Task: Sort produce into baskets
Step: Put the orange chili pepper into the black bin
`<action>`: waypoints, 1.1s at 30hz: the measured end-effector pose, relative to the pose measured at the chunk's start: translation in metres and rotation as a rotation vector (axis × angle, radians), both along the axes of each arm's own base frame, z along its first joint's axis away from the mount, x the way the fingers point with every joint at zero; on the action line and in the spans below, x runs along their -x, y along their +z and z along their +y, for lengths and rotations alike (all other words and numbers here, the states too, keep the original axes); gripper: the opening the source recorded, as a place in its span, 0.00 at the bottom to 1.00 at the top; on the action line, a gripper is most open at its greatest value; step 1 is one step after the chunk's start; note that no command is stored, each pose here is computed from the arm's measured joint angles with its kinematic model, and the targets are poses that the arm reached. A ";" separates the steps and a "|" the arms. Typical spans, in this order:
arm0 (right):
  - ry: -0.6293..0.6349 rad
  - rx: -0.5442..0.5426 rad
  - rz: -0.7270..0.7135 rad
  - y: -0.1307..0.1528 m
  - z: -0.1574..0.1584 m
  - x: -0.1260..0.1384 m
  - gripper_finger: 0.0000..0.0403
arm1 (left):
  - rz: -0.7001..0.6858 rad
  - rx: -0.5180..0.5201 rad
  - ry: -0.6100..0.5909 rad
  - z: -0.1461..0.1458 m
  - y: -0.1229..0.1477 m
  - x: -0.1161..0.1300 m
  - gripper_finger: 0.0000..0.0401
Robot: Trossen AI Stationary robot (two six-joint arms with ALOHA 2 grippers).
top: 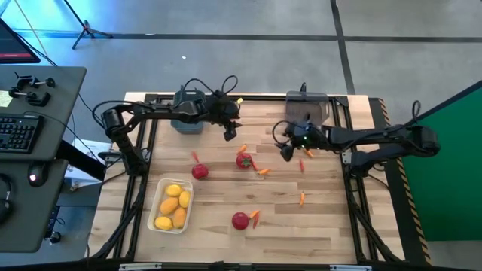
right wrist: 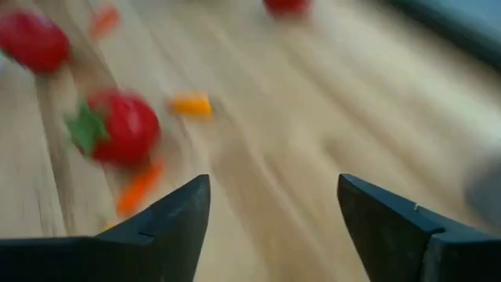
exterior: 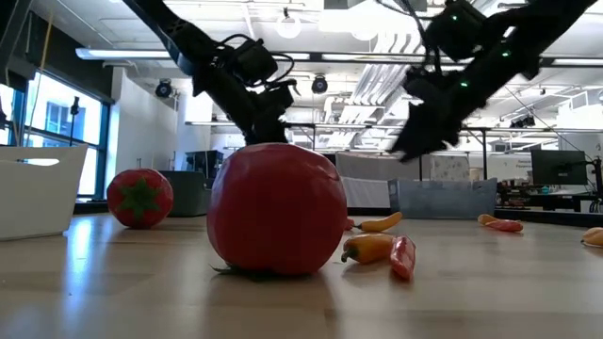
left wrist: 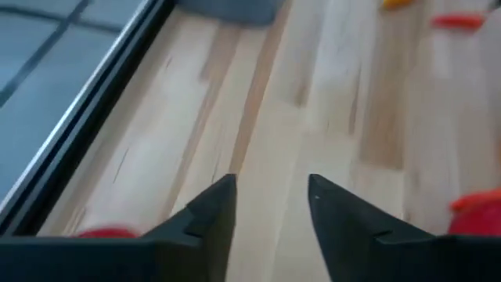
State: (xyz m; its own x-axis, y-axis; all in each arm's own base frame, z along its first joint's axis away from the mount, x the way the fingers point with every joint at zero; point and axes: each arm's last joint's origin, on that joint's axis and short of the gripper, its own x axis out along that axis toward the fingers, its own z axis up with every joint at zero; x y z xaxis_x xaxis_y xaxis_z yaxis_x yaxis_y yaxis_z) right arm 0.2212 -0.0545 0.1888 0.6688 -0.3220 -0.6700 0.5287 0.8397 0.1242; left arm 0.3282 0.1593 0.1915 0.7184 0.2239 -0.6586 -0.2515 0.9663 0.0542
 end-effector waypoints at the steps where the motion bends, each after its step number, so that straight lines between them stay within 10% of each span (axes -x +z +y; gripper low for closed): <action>1: -0.031 -0.041 0.046 -0.003 0.002 0.006 0.63 | -0.030 0.006 -0.010 -0.001 -0.001 0.000 0.33; 18: -0.360 -0.279 0.474 -0.039 -0.009 0.042 0.49 | -0.356 -0.002 -0.157 -0.014 -0.005 -0.004 0.11; 33: -0.250 -0.314 0.532 -0.053 -0.022 0.037 0.09 | -0.404 -0.012 -0.149 -0.012 -0.005 -0.006 0.11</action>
